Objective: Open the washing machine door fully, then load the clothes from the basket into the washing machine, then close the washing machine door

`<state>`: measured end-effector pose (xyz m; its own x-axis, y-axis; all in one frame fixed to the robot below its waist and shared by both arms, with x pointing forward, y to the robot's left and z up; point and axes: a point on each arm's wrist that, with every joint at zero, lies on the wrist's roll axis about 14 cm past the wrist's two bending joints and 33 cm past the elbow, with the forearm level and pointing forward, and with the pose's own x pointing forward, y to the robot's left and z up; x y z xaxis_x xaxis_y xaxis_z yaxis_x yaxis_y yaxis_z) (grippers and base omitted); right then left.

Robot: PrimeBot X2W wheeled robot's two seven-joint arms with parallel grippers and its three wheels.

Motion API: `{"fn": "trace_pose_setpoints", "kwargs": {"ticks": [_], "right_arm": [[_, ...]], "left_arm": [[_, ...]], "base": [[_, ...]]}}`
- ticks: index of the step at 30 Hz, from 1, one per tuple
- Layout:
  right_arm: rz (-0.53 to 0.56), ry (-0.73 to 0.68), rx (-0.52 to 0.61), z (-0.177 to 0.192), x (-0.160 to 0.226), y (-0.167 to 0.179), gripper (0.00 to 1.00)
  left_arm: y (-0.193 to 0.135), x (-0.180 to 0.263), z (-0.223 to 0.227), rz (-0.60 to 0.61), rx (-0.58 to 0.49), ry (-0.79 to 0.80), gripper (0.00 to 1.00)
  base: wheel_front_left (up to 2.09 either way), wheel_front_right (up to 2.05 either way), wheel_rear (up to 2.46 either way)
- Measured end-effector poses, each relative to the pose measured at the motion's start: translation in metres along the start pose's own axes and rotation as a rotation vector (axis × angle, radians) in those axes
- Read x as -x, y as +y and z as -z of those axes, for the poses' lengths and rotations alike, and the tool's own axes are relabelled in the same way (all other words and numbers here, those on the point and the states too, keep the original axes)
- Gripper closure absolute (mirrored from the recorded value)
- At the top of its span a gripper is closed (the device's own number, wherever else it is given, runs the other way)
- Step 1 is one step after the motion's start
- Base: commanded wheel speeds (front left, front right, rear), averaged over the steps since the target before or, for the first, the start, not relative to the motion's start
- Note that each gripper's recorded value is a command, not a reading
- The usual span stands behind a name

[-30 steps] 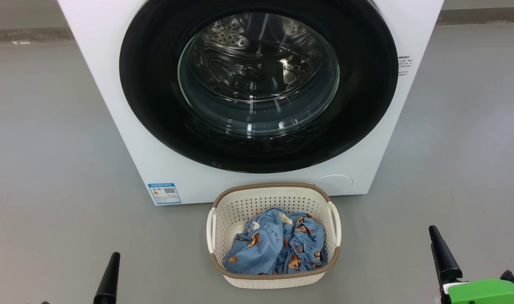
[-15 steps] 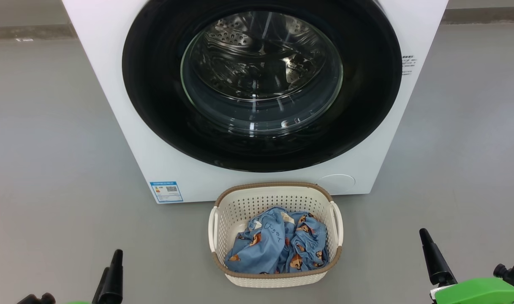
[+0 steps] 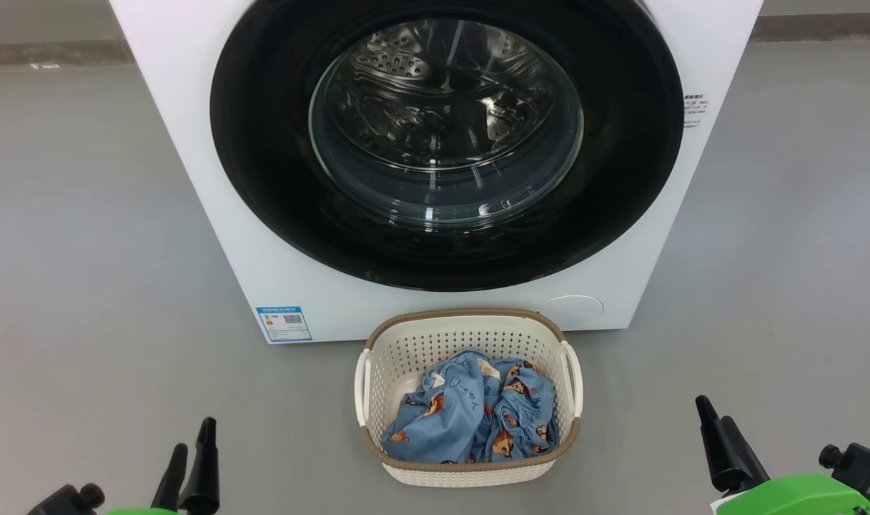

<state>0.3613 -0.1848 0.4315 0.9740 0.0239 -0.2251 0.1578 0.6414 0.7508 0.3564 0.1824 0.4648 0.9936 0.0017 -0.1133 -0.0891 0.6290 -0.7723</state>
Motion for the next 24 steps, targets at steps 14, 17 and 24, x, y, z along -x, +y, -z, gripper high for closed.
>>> {"fn": "trace_pose_setpoints", "kwargs": {"ticks": [14, 17, 24], "right_arm": [[-0.042, -0.008, 0.166, -0.003, -0.005, 0.009, 0.0], [-0.048, -0.009, 0.2, -0.003, -0.005, 0.01, 0.0], [-0.067, -0.005, 0.275, 0.0, -0.004, 0.013, 0.0]], "left_arm": [[-0.009, 0.0, -0.007, 0.044, -0.168, -0.029, 0.0], [-0.012, 0.0, -0.008, 0.055, -0.205, -0.032, 0.0], [-0.018, 0.0, -0.01, 0.081, -0.283, -0.047, 0.0]], "base": [[0.0, 0.0, 0.0], [0.0, 0.0, 0.0], [0.0, 0.0, 0.0]]}}
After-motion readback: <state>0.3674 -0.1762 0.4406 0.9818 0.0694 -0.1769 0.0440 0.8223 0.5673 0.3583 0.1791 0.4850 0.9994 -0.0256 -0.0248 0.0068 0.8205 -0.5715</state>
